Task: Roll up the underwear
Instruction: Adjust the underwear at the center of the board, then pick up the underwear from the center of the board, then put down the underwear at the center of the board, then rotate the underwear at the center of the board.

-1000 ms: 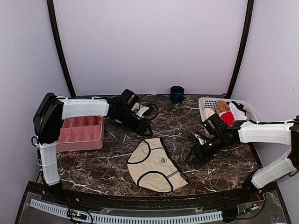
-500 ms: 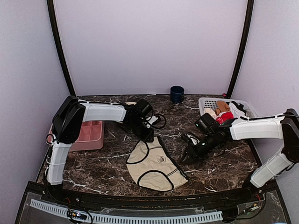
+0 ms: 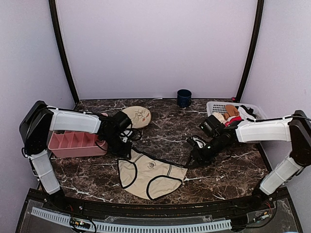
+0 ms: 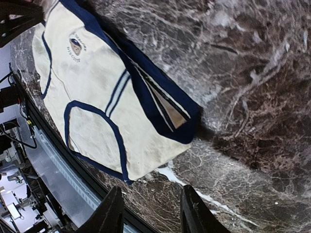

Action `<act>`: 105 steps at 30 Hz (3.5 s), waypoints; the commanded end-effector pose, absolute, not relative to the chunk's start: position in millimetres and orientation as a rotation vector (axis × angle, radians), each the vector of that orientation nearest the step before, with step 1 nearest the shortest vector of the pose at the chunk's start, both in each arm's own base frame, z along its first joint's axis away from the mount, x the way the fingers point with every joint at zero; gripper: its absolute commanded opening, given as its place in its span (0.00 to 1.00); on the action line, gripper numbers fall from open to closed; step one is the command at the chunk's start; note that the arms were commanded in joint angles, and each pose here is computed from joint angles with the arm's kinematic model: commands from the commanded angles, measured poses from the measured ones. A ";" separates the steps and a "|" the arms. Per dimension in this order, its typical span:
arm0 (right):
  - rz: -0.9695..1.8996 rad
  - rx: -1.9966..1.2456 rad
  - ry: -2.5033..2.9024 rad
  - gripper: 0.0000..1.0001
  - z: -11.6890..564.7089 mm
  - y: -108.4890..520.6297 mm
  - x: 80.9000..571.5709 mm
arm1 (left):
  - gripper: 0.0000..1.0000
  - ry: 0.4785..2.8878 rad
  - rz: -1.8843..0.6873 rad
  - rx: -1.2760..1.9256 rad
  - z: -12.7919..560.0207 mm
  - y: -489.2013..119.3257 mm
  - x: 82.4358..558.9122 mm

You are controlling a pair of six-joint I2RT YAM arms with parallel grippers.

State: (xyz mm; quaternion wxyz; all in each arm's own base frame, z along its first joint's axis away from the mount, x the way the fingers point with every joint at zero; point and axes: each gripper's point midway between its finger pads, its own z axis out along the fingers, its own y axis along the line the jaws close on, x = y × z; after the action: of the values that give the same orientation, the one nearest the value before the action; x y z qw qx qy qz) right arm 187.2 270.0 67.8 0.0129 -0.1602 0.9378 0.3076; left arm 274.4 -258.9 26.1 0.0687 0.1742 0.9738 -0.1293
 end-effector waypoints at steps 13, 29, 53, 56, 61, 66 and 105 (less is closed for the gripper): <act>0.953 -0.197 3.065 0.32 13.3 286.0 192.5 | 0.38 2.840 -0.285 0.461 67.1 -241.9 283.8; 0.689 -0.475 2.962 0.00 24.6 259.0 227.8 | 0.36 2.789 -0.431 0.614 46.9 -263.6 318.1; 0.670 -0.726 2.232 0.00 221.7 278.8 290.7 | 0.00 2.232 -0.535 0.623 228.4 -267.3 336.5; 0.707 -0.755 2.146 0.00 247.7 278.6 280.8 | 0.00 2.171 -0.549 0.653 248.0 -262.1 325.2; 0.873 -0.769 2.017 0.00 278.8 287.1 242.0 | 0.00 2.066 -0.643 0.685 277.6 -251.1 289.3; 0.984 -0.706 2.057 0.00 269.7 290.3 220.8 | 0.00 2.032 -0.681 0.644 293.4 -241.3 273.7; 0.797 -0.738 2.959 0.09 4.8 267.1 240.5 | 0.48 2.608 -0.615 0.714 119.6 -269.4 259.9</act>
State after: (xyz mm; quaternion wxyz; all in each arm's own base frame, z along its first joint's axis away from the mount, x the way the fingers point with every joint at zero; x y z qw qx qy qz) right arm 284.1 284.4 20.3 0.0443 -0.2374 0.9318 0.2708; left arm 270.4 -269.2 105.1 0.1742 0.2450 0.9290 -0.2160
